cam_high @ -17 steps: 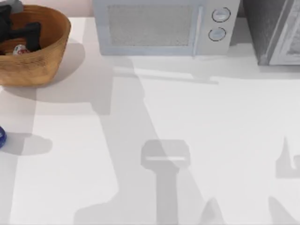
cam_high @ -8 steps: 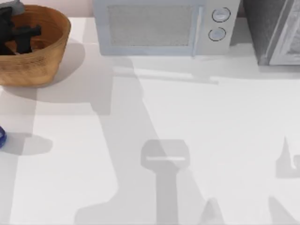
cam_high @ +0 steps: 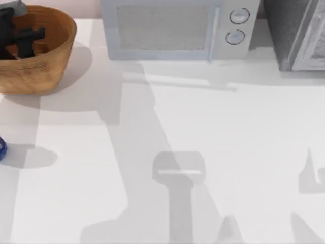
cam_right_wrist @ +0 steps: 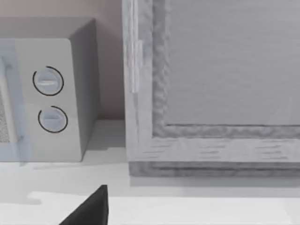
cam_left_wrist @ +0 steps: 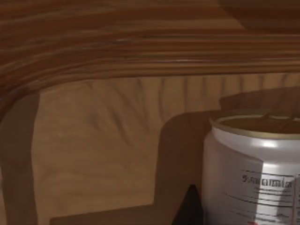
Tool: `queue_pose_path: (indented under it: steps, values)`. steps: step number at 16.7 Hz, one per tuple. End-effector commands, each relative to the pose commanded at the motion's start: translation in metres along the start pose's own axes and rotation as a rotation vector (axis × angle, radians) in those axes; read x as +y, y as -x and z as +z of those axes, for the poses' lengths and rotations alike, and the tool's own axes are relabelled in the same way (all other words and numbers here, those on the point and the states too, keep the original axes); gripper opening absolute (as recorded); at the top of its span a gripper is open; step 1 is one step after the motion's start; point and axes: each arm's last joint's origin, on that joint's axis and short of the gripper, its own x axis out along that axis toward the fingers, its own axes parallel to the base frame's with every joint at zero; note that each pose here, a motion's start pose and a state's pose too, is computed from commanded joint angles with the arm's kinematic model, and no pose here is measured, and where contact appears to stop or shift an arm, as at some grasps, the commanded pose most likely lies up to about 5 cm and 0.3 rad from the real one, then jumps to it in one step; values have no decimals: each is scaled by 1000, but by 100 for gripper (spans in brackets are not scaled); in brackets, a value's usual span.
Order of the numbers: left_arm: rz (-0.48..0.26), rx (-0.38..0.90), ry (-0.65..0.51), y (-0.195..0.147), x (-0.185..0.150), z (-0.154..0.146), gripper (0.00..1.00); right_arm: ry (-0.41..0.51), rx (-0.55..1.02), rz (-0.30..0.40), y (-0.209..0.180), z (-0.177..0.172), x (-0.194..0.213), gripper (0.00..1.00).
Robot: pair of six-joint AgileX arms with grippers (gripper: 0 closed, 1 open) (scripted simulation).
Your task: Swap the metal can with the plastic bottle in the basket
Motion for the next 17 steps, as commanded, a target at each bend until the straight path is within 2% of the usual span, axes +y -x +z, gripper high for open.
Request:
queue_pose_path:
  steps: [2,3,6,9,13,17]
  values:
    - [0,0,0,0,0,0,0,0,0,0,0,0,0,100]
    - [-3,-23,-13,22,-10,-2,0,0,0,0,0,0,0,100]
    - [1,-43,-18,28,-11,-2,0,0,0,0,0,0,0,100]
    - [24,-141,-44,56,-19,-1,0,0,0,0,0,0,0,100]
    - [63,-343,-99,126,-44,-15,0,0,0,0,0,0,0,100]
    - [99,-536,-143,202,-72,-66,0,0,0,0,0,0,0,100]
